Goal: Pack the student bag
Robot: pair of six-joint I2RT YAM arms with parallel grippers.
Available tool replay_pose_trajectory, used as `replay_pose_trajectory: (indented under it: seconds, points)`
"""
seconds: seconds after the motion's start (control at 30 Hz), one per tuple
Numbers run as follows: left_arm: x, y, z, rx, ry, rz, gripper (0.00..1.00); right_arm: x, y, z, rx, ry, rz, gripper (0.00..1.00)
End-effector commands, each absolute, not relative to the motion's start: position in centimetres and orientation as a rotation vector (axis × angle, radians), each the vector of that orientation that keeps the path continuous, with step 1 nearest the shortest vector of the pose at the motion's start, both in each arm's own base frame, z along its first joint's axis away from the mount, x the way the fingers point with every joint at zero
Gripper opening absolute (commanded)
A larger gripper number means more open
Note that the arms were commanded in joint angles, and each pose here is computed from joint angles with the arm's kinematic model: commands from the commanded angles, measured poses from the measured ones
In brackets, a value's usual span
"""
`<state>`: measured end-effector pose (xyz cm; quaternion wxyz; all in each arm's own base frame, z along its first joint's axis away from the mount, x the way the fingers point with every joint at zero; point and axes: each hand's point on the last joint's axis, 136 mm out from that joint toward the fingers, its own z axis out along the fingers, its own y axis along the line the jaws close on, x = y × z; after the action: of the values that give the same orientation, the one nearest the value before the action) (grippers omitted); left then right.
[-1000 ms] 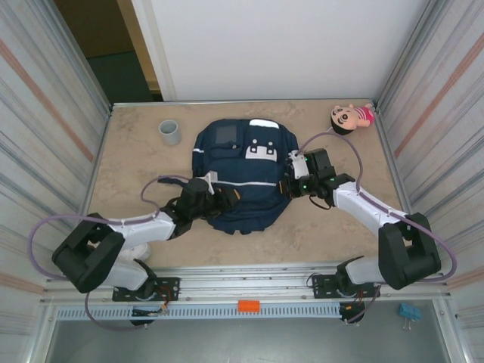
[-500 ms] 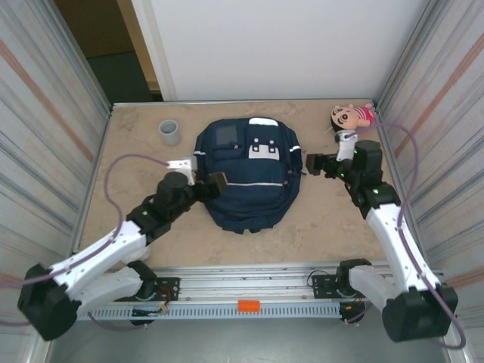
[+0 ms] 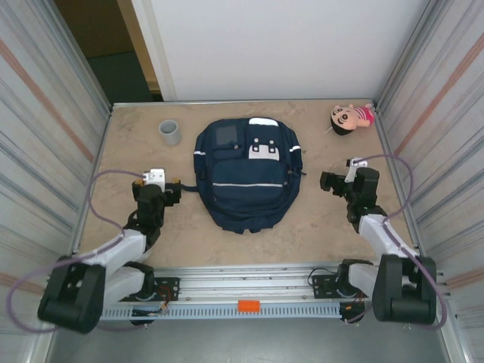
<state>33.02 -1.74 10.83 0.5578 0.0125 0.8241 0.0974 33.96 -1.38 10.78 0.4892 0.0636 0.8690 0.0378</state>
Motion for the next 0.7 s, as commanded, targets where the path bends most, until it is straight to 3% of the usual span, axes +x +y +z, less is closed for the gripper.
replay_pose_trajectory:
  seconds: [0.0, 0.13, 0.2, 0.67]
  points:
    - [35.3, -4.0, 13.3, 0.220, 1.733, 0.174, 0.99, 36.2, -1.9, 12.2, 0.098, 1.977, 0.049, 0.99]
    - [37.7, -2.8, 11.6, 0.165, 1.806, 0.203, 0.99, 37.7, -0.8, 10.7, 0.056, 1.982, 0.134, 0.99]
    - [38.9, 0.8, 9.7, -0.003, 1.892, 0.013, 0.99, 38.6, -0.6, 10.2, 0.048, 1.955, 0.149, 0.99]
    - [39.6, -1.3, 9.1, 0.115, 1.961, -0.027, 0.99, 39.5, -1.2, 8.1, 0.096, 1.982, 0.085, 0.99]
